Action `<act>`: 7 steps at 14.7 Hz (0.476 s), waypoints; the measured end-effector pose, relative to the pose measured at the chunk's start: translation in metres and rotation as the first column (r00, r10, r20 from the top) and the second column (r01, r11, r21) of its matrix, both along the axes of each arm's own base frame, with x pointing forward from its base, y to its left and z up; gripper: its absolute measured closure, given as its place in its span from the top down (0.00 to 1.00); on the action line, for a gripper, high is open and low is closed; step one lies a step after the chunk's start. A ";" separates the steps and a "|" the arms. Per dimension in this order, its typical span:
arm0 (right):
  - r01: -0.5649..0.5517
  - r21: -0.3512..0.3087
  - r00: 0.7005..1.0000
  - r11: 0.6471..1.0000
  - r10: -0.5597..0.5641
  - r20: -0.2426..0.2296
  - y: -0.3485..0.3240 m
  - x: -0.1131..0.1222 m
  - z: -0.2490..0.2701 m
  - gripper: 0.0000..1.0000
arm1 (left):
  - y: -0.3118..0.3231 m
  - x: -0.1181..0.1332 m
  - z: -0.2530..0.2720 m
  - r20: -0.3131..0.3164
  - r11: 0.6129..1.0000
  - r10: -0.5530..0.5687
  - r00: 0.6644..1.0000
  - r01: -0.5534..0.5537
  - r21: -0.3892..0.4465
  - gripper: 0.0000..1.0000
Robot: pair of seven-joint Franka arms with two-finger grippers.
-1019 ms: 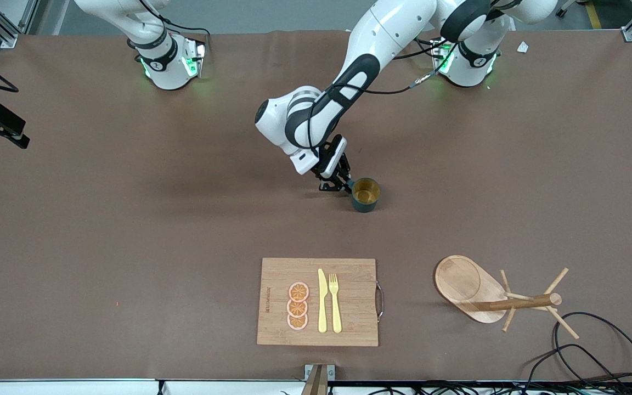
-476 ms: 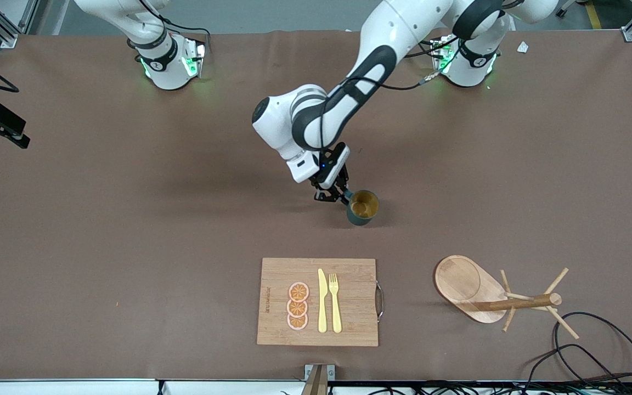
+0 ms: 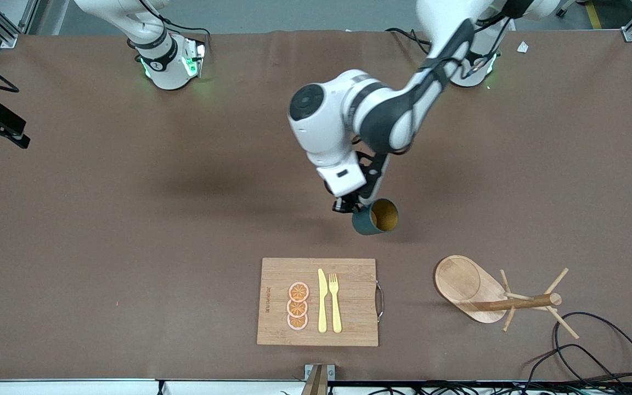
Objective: Pass cup and hang on rack
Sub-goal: 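Lift the mug by its handle with the left gripper toward the rack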
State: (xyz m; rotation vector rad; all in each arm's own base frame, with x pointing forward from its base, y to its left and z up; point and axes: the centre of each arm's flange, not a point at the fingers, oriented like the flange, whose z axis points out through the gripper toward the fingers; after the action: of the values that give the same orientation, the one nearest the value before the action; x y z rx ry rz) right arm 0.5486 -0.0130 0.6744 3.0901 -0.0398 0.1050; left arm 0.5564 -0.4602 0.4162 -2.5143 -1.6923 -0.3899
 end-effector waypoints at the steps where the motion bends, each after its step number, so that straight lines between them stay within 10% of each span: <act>1: 0.000 0.000 1.000 1.000 0.000 0.000 0.000 0.000 0.000 1.00 | 0.020 0.013 0.020 -0.015 0.999 0.012 1.000 -0.013 -0.053 0.21; 7: 0.000 0.000 1.000 1.000 0.000 0.000 0.000 0.000 0.000 1.00 | 0.146 0.082 0.072 -0.138 0.930 0.008 0.990 -0.058 -0.362 0.21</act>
State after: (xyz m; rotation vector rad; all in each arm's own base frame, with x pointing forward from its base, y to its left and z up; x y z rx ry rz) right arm 0.5486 -0.0131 0.6744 3.0901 -0.0398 0.1049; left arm 0.6379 -0.3144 0.4886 -2.6765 -1.8999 0.1113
